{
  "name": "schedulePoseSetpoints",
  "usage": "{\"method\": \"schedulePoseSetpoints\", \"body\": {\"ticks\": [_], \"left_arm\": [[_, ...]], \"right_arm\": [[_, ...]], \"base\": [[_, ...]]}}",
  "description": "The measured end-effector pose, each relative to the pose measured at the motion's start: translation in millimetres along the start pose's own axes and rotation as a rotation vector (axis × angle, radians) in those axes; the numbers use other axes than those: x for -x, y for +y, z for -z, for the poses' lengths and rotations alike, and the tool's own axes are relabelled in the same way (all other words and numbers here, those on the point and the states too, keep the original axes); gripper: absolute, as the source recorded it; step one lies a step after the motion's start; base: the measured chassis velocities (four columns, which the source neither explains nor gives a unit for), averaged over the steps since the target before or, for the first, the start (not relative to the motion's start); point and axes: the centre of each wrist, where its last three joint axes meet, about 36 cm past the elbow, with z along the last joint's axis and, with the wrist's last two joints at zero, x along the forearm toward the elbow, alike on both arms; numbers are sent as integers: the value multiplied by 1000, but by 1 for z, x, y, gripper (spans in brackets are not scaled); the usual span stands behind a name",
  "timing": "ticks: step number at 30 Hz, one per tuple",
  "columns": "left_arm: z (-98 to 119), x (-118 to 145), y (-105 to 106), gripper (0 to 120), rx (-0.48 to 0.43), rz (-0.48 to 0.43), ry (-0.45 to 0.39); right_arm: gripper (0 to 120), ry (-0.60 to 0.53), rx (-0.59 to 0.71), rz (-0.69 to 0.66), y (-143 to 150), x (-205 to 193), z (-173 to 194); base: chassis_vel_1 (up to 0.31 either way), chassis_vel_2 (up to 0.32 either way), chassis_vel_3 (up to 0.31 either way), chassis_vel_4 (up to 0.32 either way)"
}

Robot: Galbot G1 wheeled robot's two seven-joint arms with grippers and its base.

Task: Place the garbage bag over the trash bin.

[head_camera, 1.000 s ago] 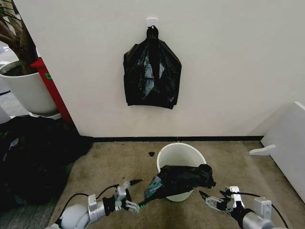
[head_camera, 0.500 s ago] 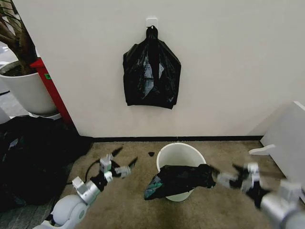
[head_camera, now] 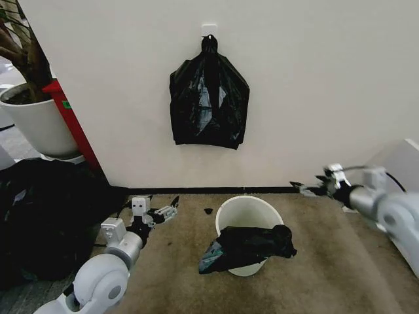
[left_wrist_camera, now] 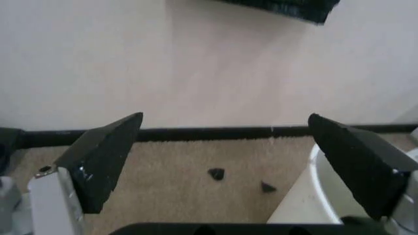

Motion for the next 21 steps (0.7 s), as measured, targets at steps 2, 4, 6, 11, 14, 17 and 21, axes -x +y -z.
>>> {"method": "schedulePoseSetpoints", "body": {"ticks": [2, 4, 6, 11, 14, 17, 21], "left_arm": [[1, 0, 1, 100, 19, 11, -1], [0, 1, 4, 100, 28, 18, 1], [0, 1, 4, 100, 29, 18, 1], [0, 3, 6, 100, 35, -1, 3], [1, 2, 4, 100, 34, -13, 1], [3, -1, -1, 100, 27, -34, -4], [4, -2, -2, 100, 21, -42, -12]], "right_arm": [[100, 56, -16, 58, 2, 26, 12], [100, 98, -21, 109, 8, 47, 20], [100, 106, -22, 117, 9, 50, 20], [100, 230, -123, 190, 25, 102, 28], [100, 266, -138, 179, 25, 118, 23], [100, 321, -132, 158, 20, 138, 12], [100, 380, -130, 145, 13, 152, -3]], "base": [[0, 0, 0, 0], [0, 0, 0, 0], [0, 0, 0, 0], [0, 0, 0, 0], [0, 0, 0, 0], [0, 0, 0, 0], [0, 0, 0, 0]]}}
